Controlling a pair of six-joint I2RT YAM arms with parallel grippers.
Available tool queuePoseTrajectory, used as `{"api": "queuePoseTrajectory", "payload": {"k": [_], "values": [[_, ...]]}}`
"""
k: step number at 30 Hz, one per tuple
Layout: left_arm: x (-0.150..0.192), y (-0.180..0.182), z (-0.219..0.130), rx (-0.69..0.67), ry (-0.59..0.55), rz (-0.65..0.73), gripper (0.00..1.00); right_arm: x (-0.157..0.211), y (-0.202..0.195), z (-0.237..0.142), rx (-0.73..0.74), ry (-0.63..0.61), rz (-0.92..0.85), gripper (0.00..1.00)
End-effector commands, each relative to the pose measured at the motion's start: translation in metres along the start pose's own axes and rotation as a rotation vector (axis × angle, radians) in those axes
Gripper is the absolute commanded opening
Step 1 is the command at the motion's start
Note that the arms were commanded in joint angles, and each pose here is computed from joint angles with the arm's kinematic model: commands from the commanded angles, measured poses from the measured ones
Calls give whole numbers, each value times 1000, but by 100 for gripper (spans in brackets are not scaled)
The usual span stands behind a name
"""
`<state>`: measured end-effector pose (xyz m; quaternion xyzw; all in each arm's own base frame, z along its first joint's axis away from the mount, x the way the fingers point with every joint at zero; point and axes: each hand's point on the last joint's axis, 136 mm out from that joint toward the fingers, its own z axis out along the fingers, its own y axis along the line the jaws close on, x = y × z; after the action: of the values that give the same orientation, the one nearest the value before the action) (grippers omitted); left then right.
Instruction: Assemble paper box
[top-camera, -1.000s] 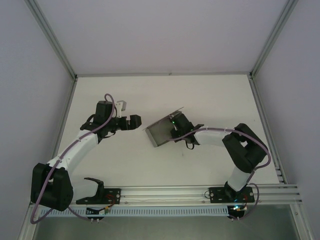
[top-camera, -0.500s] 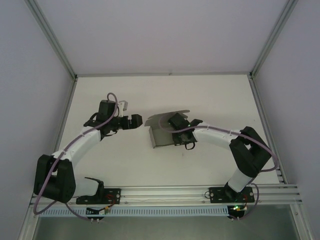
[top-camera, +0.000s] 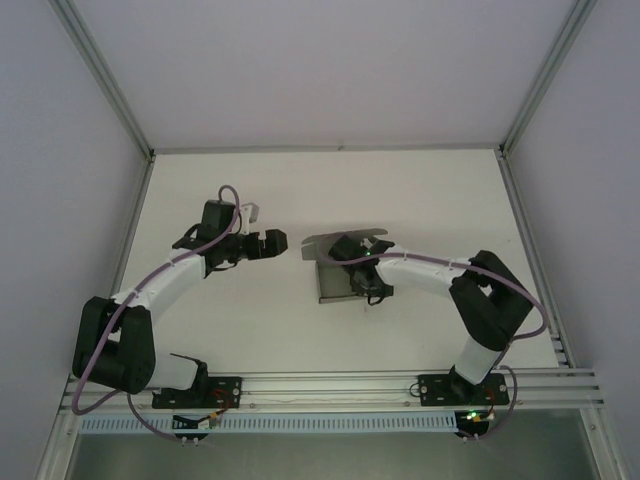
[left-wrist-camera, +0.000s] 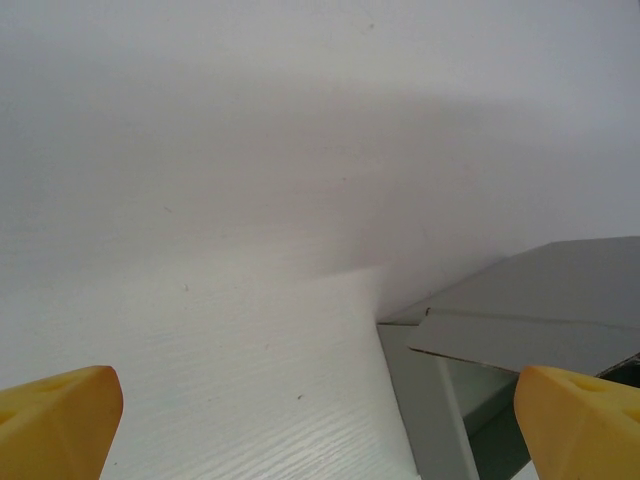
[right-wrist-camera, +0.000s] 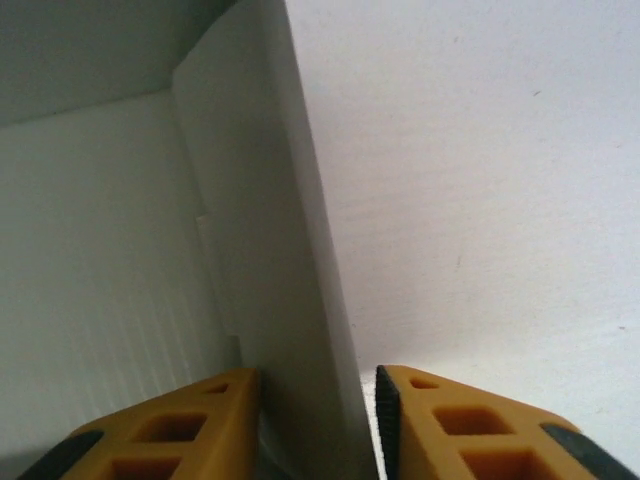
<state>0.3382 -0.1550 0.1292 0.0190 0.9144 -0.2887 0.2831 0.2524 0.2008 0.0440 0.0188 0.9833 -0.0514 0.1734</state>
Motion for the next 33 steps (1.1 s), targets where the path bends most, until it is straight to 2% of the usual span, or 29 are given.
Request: {"api": "queuePoseTrajectory", "payload": {"k": [1,3,5,10,13,15,21,27,33], "values": [[-16,-13,-3,54,-33,39,100,-16,-3,-19,-30,-98,48,48],[-16,-13,-2,56,-31,42,100,-18,-6,-20,-24,-120,39,57],[-17,-13,-1,55,-28,42,100,-20,-13,-18,14,-141,29,59],[-18,-14,0,62,-23,46,100,-30,-7,1,26,-216,-86,58],[-18,-14,1,63,-16,43,100,-34,1,10,16,-237,-136,50],[-17,-13,1,60,-12,40,100,-34,8,18,-1,-243,-165,34],[-16,-13,1,58,-6,32,100,-30,13,34,-6,-229,-201,10],[-15,-11,1,47,-7,21,100,-21,4,44,70,-164,-218,3],[-11,-5,-2,-8,-11,19,100,4,-34,60,358,11,-169,0]]}}
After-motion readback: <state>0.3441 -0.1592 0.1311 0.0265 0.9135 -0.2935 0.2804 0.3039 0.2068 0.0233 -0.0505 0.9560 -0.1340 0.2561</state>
